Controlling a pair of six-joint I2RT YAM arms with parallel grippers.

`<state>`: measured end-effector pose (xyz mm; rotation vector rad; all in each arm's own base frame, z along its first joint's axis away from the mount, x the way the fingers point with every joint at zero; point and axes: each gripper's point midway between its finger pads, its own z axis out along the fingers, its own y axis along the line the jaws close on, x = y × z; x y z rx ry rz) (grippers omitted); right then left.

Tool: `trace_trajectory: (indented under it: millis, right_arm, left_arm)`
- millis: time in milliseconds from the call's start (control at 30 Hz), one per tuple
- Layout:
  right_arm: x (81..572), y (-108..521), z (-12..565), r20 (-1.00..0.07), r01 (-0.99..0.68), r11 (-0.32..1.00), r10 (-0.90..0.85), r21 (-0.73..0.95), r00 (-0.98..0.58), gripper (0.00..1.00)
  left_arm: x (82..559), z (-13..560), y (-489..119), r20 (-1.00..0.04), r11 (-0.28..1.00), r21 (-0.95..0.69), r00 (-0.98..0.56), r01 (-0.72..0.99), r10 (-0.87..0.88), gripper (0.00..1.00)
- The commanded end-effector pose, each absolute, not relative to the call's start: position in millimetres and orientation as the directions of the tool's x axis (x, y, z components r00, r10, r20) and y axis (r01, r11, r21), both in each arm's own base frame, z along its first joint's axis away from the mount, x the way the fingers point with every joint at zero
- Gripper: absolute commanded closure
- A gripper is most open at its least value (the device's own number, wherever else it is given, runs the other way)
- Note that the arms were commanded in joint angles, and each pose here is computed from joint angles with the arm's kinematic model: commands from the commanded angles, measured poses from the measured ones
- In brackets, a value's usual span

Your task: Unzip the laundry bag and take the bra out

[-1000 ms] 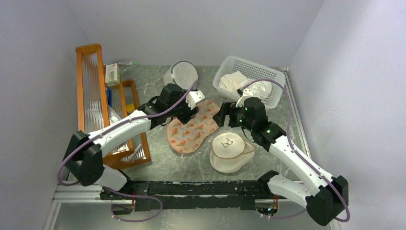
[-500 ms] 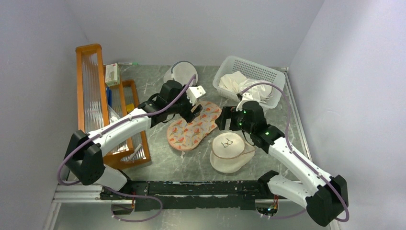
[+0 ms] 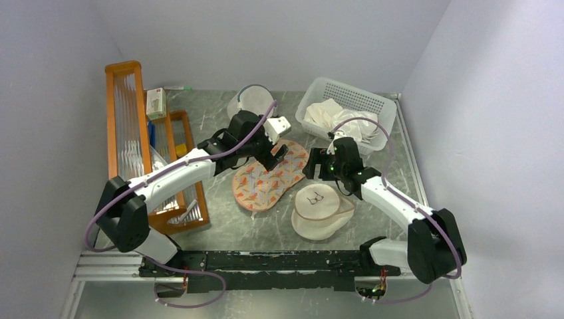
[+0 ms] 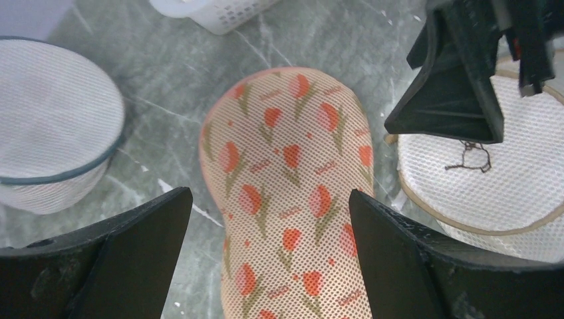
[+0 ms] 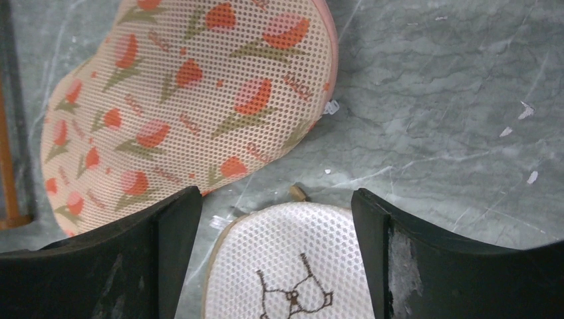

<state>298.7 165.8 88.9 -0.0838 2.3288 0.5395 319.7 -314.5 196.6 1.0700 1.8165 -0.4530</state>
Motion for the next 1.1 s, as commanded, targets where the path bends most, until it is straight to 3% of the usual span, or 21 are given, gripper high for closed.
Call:
trace_trajectory:
  millis: [0,367,667,800,1067]
  right_arm:
    - [325.8,174.8,100.2,-0.737,-0.279,0.902,0.062,0.33,-0.673,0.19]
    - [347.8,205.6,71.3,-0.731,-0.338,0.866,0.044,0.368,-0.681,0.23]
    - [274.5,316.2,89.4,-0.651,-0.464,0.666,0.042,0.583,-0.758,0.24]
    - [276.4,305.7,104.4,-0.651,-0.431,0.672,0.1,0.602,-0.753,0.21]
    - [353.4,239.8,96.0,-0.682,-0.376,0.755,0.126,0.537,-0.72,0.19]
  left_arm:
    - [328.3,232.2,-306.6,-0.909,0.619,0.197,-0.095,0.761,0.405,0.0]
    - [325.9,247.2,-302.8,-0.922,0.628,0.208,-0.063,0.75,0.381,0.0]
    - [326.4,254.5,-295.3,-0.924,0.646,0.233,-0.041,0.727,0.38,0.01]
    - [326.8,255.5,-291.5,-0.926,0.657,0.24,-0.035,0.715,0.377,0.01]
    - [336.4,224.9,-293.4,-0.911,0.679,0.226,-0.094,0.699,0.4,0.01]
